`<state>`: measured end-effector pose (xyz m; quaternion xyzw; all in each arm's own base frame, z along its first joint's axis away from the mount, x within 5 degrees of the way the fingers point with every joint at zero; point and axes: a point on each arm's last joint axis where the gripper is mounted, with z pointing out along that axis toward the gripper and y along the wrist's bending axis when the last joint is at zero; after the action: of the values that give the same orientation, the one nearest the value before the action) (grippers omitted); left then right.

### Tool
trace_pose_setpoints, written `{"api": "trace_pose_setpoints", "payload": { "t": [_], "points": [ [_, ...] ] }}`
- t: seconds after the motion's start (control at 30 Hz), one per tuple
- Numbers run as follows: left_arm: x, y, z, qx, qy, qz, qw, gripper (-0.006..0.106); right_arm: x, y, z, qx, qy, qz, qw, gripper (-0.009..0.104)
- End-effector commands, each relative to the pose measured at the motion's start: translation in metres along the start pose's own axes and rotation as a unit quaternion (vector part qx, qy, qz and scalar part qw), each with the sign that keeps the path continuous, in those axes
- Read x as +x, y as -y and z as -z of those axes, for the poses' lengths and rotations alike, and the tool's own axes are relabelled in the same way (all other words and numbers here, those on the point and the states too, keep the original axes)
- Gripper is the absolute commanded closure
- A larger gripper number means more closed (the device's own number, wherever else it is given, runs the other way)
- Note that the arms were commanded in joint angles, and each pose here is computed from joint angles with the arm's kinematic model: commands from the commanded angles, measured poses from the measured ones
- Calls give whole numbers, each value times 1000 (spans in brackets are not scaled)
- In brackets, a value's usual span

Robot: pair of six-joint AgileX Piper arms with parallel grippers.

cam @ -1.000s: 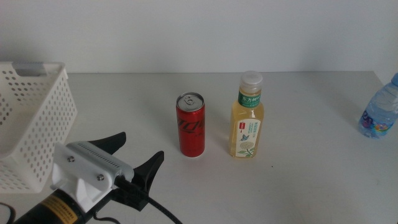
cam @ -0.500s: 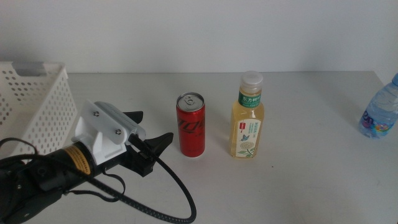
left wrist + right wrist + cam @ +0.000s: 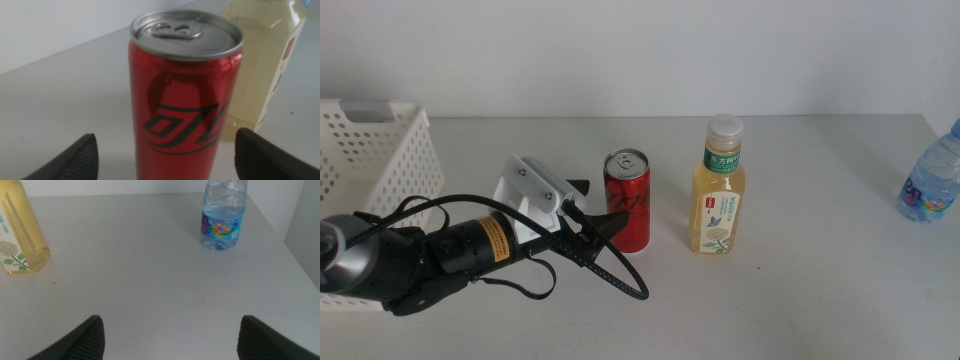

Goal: Use arms to grab the bottles and put them into the dustbin to the left of the table.

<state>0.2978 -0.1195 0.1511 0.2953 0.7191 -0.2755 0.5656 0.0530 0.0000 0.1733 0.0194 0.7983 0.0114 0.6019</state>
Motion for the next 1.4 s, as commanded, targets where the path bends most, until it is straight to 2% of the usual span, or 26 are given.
{"api": "trace_pose_setpoints", "payload": {
  "t": [0.0, 0.6, 0.8, 0.87, 1.0, 1.1, 1.13, 1.23, 1.37],
  "points": [
    [-22, -2, -5, 14, 61, -5, 998, 7, -8, 0, 2, 4, 44, 10, 999, 27],
    [-19, -8, -47, 63, 57, 12, 996, 7, -8, 0, 2, 4, 44, 10, 999, 27],
    [-21, -8, -56, 60, 64, 25, 996, 9, -8, 0, 2, 4, 44, 10, 999, 27],
    [-22, -9, -56, 55, 68, 27, 996, 15, -8, 0, 2, 4, 44, 10, 999, 27],
    [-22, -9, -56, 57, 68, 29, 996, 39, -8, 0, 2, 4, 44, 10, 999, 27],
    [-22, -9, -56, 58, 67, 25, 996, 58, -8, 0, 2, 4, 44, 10, 999, 27],
    [-23, -12, -56, 43, 66, 32, 996, 71, -8, 0, 2, 4, 44, 10, 999, 27],
    [-27, -12, -54, 38, 69, 30, 996, 79, -8, 0, 2, 4, 44, 10, 999, 27],
    [-47, -10, -47, 30, 76, 22, 996, 80, -8, 0, 2, 4, 44, 10, 999, 27]
  ]
}}
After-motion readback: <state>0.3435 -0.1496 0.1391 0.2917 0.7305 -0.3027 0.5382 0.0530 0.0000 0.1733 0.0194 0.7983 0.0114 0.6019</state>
